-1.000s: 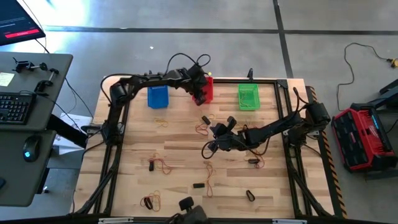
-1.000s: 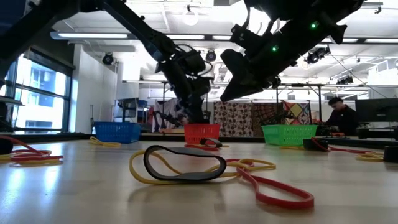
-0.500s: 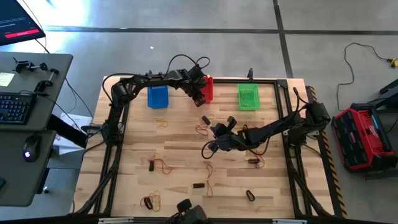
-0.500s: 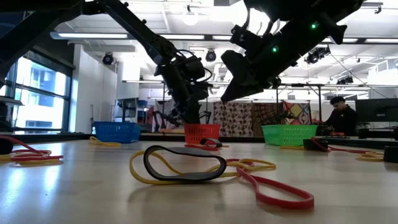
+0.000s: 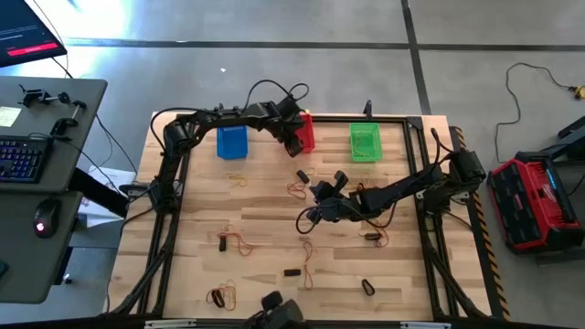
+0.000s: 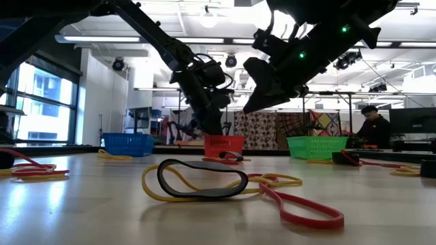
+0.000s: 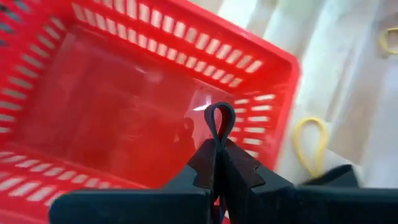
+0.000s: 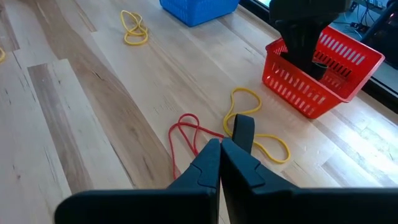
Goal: Sort rubber bands into baskets
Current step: Put the black rubber band into the red bin
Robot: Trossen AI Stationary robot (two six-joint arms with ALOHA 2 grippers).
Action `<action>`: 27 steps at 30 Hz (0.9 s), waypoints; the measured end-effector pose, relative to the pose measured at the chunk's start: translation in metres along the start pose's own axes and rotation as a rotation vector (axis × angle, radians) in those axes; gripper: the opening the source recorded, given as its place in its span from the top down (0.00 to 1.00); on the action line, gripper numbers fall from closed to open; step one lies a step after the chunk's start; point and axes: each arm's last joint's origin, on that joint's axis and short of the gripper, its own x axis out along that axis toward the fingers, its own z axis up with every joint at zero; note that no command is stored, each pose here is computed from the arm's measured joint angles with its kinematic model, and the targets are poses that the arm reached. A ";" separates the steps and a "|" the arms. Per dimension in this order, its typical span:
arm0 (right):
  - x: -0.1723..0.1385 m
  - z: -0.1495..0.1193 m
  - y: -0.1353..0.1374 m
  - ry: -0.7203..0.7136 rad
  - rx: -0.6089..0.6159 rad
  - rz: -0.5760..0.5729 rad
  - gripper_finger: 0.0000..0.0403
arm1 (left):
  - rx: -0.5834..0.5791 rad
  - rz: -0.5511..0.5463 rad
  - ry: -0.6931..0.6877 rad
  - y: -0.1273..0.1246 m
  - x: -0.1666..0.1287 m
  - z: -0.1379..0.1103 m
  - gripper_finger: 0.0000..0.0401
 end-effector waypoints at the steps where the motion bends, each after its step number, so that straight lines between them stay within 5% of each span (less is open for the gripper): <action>1: 0.000 0.000 0.000 0.000 0.000 0.000 1.00 | 0.008 0.026 -0.002 0.001 0.000 0.000 0.99; 12: 0.000 0.000 0.000 0.002 0.000 0.004 1.00 | 0.064 0.082 -0.021 0.002 -0.007 0.009 0.92; 21: 0.000 0.000 0.000 0.002 0.003 0.006 1.00 | 0.150 0.122 -0.031 0.026 -0.056 0.042 0.98; 27: 0.000 0.000 0.000 0.002 0.003 0.006 1.00 | 0.232 0.121 0.006 0.039 -0.068 0.042 0.99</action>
